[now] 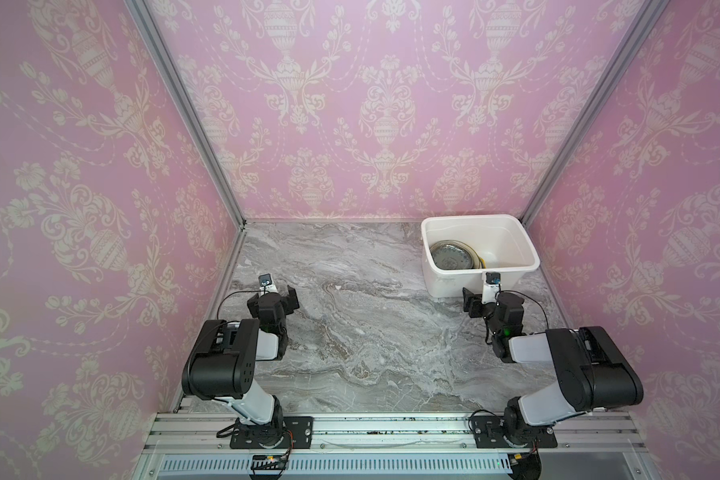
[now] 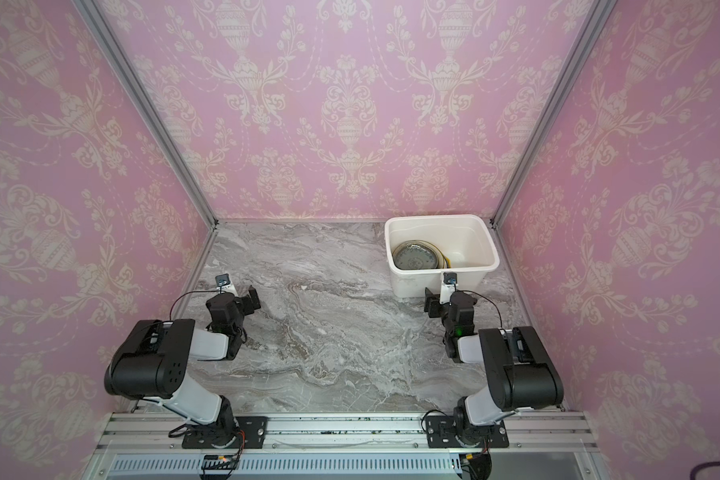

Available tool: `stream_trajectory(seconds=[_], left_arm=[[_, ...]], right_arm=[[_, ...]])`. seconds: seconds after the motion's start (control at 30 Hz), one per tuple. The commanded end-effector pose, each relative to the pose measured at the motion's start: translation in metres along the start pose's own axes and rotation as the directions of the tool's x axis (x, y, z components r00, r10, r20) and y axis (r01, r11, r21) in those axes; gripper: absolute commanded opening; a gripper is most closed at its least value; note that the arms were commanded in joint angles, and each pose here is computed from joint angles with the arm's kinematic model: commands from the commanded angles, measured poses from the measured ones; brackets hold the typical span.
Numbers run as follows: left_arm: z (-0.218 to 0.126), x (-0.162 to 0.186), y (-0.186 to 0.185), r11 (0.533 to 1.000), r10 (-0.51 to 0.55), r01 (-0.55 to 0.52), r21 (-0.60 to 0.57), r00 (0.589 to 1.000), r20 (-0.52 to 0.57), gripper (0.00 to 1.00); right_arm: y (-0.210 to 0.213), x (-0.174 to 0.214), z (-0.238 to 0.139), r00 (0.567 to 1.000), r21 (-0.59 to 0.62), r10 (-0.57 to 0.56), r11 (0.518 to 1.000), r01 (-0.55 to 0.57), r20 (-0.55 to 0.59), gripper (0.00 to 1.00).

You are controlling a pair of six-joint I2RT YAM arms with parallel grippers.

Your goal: Place the plates into the plastic bin on the countertop

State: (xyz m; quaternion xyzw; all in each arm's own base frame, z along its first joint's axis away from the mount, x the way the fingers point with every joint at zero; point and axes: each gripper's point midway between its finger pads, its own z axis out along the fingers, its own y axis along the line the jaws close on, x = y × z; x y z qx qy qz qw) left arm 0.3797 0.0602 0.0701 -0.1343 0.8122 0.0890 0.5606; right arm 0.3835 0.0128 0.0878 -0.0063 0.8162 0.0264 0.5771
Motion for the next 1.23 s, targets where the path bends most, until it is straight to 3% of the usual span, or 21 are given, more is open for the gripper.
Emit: stream_trajectory(seconds=[0.0,0.07,0.1,0.13,0.53,1.2], left_arm=[[0.001,-0.010,-0.011,0.998,0.030,-0.032,0.054,0.999,0.037,0.99],[0.001,-0.011,-0.012,0.998,0.031,-0.034,0.053,0.998,0.056,0.99],[0.001,-0.010,-0.012,0.998,0.033,-0.035,0.054,0.999,0.042,0.99],[0.001,-0.010,-0.012,0.998,0.034,-0.036,0.052,0.998,0.044,0.99],[0.002,-0.009,-0.027,0.989,0.067,-0.071,0.131,0.997,0.036,0.99],[0.002,-0.009,-0.027,0.989,0.068,-0.072,0.131,0.997,0.035,0.99]], right_arm=[[-0.003,-0.011,0.008,1.000,0.007,0.007,1.000,-0.007,0.015,0.81],[-0.004,-0.010,0.008,1.000,0.006,0.010,1.000,-0.011,0.015,0.87],[-0.006,-0.011,0.009,1.000,0.014,0.018,1.000,-0.019,0.014,0.98],[-0.006,-0.011,0.009,1.000,0.015,0.021,1.000,-0.021,0.015,1.00],[-0.005,-0.012,0.008,1.000,0.021,0.012,1.000,-0.012,0.021,1.00],[-0.005,-0.011,0.008,1.000,0.016,0.016,1.000,-0.016,0.017,1.00]])
